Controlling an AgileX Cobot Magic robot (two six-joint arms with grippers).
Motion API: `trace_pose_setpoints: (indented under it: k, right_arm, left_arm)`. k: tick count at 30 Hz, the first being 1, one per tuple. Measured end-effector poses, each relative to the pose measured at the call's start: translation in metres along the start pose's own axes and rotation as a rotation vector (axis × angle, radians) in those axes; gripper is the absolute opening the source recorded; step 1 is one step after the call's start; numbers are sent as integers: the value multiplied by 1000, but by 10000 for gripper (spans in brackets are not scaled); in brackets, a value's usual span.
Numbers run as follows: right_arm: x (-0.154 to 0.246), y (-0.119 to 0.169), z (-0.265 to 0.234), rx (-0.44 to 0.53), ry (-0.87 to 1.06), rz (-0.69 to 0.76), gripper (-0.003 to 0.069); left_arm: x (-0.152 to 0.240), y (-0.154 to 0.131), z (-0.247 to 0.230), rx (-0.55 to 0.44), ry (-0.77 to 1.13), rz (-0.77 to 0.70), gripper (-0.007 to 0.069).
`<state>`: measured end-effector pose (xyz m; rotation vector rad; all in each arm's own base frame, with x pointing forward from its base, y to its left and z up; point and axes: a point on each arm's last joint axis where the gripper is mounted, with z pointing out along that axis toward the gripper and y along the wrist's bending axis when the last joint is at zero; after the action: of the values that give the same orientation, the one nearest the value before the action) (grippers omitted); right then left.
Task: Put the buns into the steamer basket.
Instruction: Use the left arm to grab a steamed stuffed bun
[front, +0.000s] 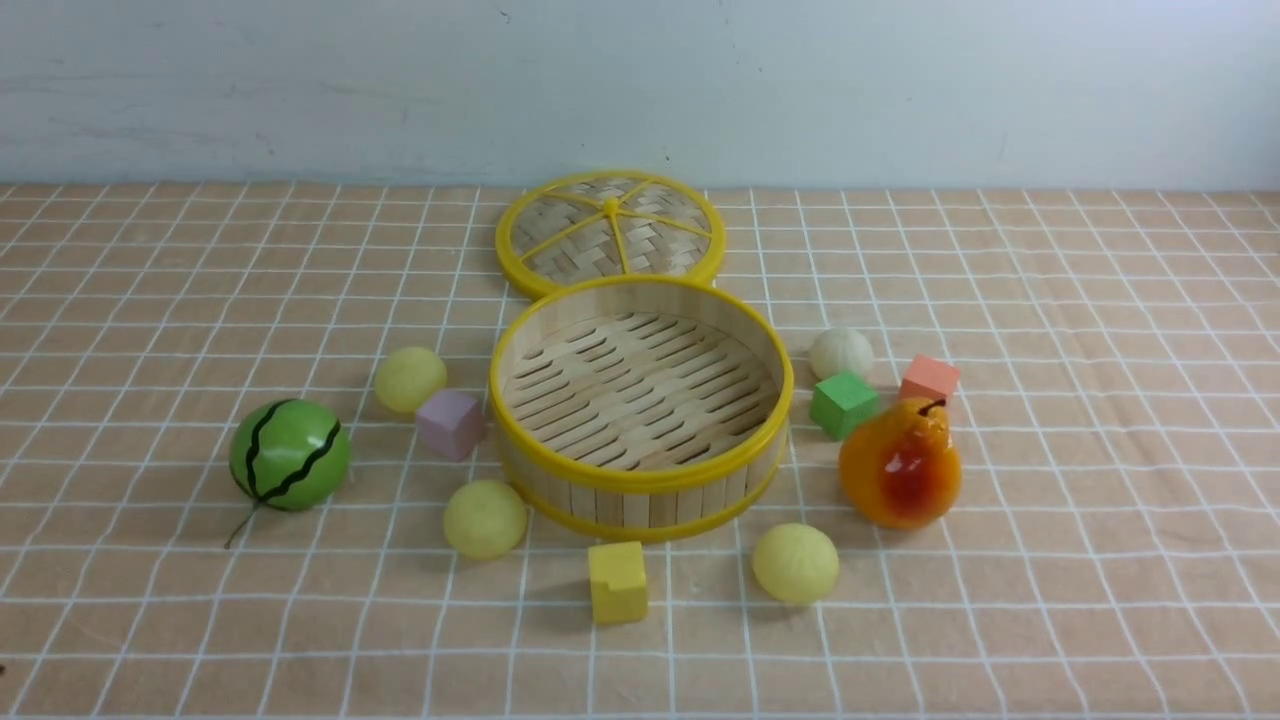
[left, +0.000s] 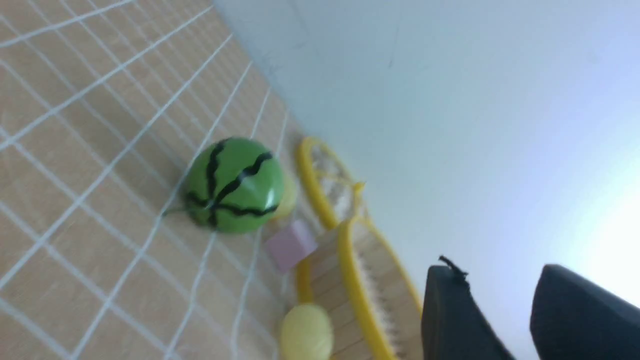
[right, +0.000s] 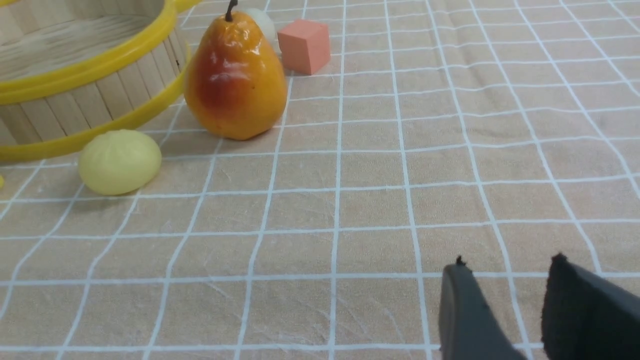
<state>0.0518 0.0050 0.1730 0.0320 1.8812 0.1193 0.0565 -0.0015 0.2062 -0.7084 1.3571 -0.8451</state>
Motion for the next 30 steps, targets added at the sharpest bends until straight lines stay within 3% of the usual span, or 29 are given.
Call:
trace_pose_setpoints:
  k: [5, 10, 15, 19, 20, 25, 30]
  right_arm:
    - [0, 0, 0, 0, 0, 0, 239]
    - [0, 0, 0, 0, 0, 0, 239]
    - [0, 0, 0, 0, 0, 0, 239]
    - [0, 0, 0, 0, 0, 0, 239]
    - [0, 0, 0, 0, 0, 0, 239]
    - [0, 0, 0, 0, 0, 0, 239]
    - [0, 0, 0, 0, 0, 0, 239]
  left_arm:
    - [-13, -31, -1, 12, 60, 8, 119]
    - [-29, -80, 19, -149, 396, 297, -13]
    - [-34, -99, 70, -337, 796, 490, -13]
    - [-28, -91, 117, -412, 949, 526, -13]
    - [-17, -80, 153, -441, 1023, 519, -13]
    - [23, -76, 194, -388, 1198, 588, -13]
    - [79, -93, 222, -349, 1309, 804, -13]
